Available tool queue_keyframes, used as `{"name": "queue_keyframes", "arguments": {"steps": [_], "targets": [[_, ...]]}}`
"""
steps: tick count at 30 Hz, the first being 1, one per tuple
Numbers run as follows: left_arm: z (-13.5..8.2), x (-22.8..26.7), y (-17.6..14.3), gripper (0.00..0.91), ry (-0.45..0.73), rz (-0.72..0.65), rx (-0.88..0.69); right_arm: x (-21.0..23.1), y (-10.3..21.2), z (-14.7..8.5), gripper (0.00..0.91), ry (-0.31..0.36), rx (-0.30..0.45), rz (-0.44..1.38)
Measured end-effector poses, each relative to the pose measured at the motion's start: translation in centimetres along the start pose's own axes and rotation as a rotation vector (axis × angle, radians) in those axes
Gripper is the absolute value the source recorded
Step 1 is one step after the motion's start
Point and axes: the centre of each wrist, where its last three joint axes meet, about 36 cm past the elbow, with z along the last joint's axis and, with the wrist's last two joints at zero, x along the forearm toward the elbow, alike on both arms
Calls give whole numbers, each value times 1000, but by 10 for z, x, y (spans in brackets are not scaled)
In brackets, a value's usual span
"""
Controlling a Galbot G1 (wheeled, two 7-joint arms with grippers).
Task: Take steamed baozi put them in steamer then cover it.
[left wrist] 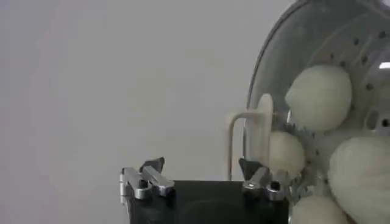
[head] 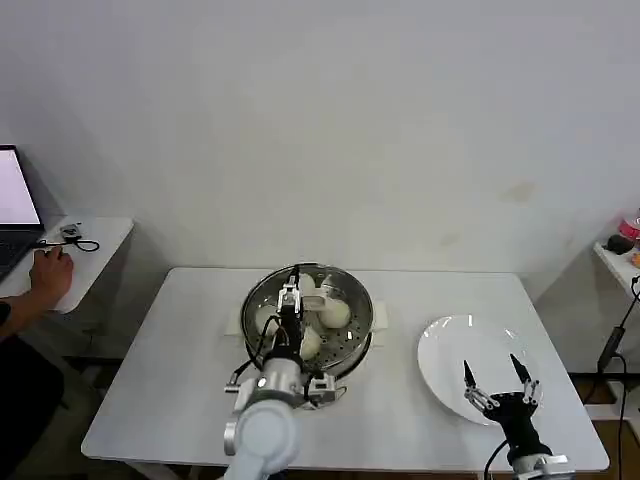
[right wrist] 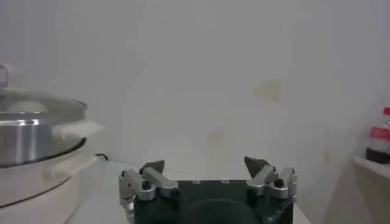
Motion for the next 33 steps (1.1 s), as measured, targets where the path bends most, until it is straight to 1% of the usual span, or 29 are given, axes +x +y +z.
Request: {"name": "queue_keyframes", "arguments": {"steps": [5, 8, 11, 15, 17, 21, 25, 28, 33], "targets": [[11, 24, 12, 907, -28, -32, 37, 1, -1, 2, 907, 5, 2, -2], [24, 42, 16, 907, -56, -50, 93, 2, -1, 3, 907, 9, 1, -5], [41, 58, 10, 907, -87, -72, 185, 2, -2, 3, 907, 12, 1, -11], [76, 73, -8, 907, -131, -87, 363, 2, -1, 2, 907, 14, 4, -27], [94, 81, -19, 907, -131, -85, 465, 3, 2, 3, 907, 19, 5, -39], [122, 102, -35, 907, -89, -98, 704, 5, 8, 3, 907, 30, 9, -72], [142, 127, -49, 907, -13, -111, 933, 8, 14, 1, 907, 40, 6, -104], [153, 145, -58, 907, 43, -130, 1062, 11, 16, -1, 907, 50, 5, -120], [163, 173, -71, 907, 125, -157, 1212, 19, 23, -3, 907, 87, -14, -140]]}}
